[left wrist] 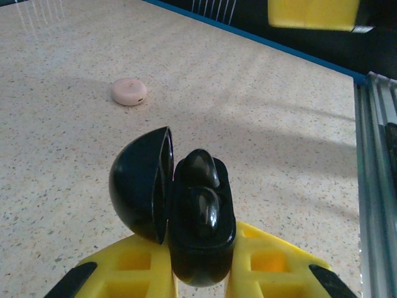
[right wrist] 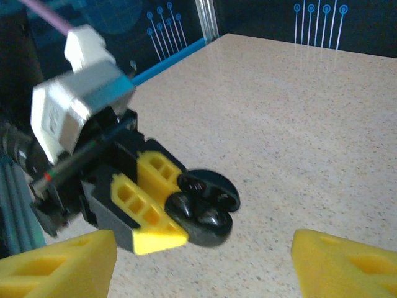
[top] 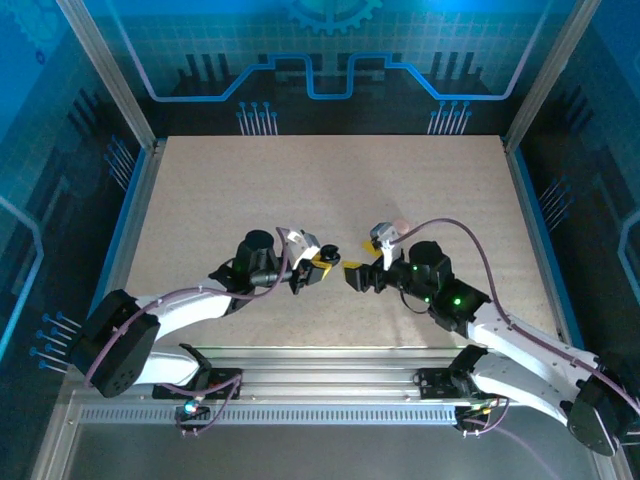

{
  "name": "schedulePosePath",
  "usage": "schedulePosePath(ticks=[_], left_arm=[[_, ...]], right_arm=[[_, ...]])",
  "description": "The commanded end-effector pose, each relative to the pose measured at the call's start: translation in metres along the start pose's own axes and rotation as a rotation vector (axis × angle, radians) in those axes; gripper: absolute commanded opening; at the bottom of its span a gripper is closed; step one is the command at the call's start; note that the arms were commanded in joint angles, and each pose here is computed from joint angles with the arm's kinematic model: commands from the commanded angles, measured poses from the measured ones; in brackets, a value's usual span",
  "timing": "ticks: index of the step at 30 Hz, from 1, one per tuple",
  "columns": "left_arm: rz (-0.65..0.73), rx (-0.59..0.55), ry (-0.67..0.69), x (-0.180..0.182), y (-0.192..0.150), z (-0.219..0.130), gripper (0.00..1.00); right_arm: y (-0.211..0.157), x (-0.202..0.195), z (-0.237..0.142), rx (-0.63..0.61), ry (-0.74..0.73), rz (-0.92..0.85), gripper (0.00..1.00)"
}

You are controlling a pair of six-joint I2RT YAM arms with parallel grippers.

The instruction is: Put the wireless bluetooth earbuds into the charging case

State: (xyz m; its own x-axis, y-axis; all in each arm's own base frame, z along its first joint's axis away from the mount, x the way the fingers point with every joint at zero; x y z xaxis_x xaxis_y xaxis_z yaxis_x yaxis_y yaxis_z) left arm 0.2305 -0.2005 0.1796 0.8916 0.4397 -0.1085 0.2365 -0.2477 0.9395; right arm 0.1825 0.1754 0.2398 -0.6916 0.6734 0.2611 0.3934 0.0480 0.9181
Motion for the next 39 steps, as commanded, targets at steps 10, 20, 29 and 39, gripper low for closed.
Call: schedulePosePath(ticks=[10,20,29,39], left_arm=[[0.006,-0.082,-0.166,0.013,0.007,0.003,0.07],[0.064,-0.093,-0.227,0.008,0.006,0.003,0.07],[0.112,-0.113,-0.270,0.001,0.010,-0.003,0.07],[0.139,-0.129,-0.289,-0.005,0.015,-0.007,0.07]], right_arm=[[-0.004,-0.010,-0.008,-0.007,0.157,-0.340,0.82],[-0.010,-0.021,-0.008,0.031,0.179,-0.456,0.92],[-0.012,-0.023,0.007,0.121,0.281,-0.469,0.89],[-0.008,-0.026,0.031,0.203,0.363,-0.455,0.85]])
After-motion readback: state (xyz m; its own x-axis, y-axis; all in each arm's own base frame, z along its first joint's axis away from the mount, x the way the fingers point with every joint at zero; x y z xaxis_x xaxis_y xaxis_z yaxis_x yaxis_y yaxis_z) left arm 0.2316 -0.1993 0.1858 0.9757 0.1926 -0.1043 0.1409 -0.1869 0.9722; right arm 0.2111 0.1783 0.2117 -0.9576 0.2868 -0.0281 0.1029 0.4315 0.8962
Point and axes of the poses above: each hand's point on the last joint's axis, 136 mm out from that joint toward the fingers, its own z axis out along the fingers, its own x axis along the line the jaws close on, y = z × x, the point moved 9 cm from there along -z, back along the fingers, and after that the axes turned 4 degrees about z, right-handed, at the moved point
